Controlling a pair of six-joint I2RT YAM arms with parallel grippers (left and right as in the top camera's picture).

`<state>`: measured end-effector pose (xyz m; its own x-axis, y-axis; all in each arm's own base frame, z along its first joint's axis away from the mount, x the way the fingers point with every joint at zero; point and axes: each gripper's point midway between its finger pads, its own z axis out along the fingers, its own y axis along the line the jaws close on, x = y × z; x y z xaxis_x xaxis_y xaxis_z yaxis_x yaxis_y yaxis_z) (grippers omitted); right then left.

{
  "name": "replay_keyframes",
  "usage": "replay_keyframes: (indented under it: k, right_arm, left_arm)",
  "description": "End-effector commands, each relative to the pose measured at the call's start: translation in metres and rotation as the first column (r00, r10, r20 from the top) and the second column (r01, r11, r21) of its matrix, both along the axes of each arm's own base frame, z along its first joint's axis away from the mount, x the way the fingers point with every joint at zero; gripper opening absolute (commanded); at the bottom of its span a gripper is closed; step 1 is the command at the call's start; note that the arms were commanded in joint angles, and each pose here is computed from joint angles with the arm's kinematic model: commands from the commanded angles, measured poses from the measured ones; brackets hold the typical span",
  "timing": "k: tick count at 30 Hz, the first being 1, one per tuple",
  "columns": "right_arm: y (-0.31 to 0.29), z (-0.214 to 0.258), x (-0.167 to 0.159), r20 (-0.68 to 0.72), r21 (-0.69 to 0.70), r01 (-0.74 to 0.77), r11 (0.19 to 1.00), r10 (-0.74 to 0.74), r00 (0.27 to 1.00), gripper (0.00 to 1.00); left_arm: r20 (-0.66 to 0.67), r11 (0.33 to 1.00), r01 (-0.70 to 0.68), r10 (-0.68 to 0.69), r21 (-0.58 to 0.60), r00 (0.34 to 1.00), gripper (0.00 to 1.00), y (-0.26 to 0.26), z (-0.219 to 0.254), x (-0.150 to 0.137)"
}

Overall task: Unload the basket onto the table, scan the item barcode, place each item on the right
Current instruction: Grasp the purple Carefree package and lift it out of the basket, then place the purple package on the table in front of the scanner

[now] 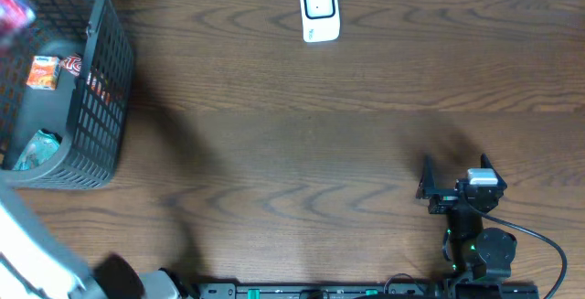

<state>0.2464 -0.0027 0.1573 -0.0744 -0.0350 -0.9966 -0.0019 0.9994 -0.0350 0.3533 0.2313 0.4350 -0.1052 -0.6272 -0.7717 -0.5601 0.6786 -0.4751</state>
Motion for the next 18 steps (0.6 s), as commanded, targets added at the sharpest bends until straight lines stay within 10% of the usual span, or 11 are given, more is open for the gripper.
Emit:
replay_keyframes:
  k: [1,8,13,18]
  right_arm:
    - [0.002,0.0,0.0,0.002,-0.009,-0.009,1.0,0.009,1.0,0.99]
    - [0.002,0.0,0.0,0.002,-0.009,-0.009,1.0,0.009,1.0,0.99]
    - [0.002,0.0,0.0,0.002,-0.009,-0.009,1.0,0.009,1.0,0.99]
    - [0.002,0.0,0.0,0.002,-0.009,-0.009,1.0,0.009,1.0,0.99]
  left_arm:
    - [0.142,0.99,0.131,-0.121,-0.059,0.982,0.07,-0.042,0.033,0.001]
    - [0.224,0.826,0.563,-0.544,-0.027,0.809,0.07,-0.182,0.058,0.024]
    - [0.054,0.649,0.758,-0.756,-0.068,0.653,0.07,-0.278,-0.004,0.05]
    - [-0.236,0.634,0.742,-0.772,-0.216,0.591,0.07,-0.334,-0.106,0.069]
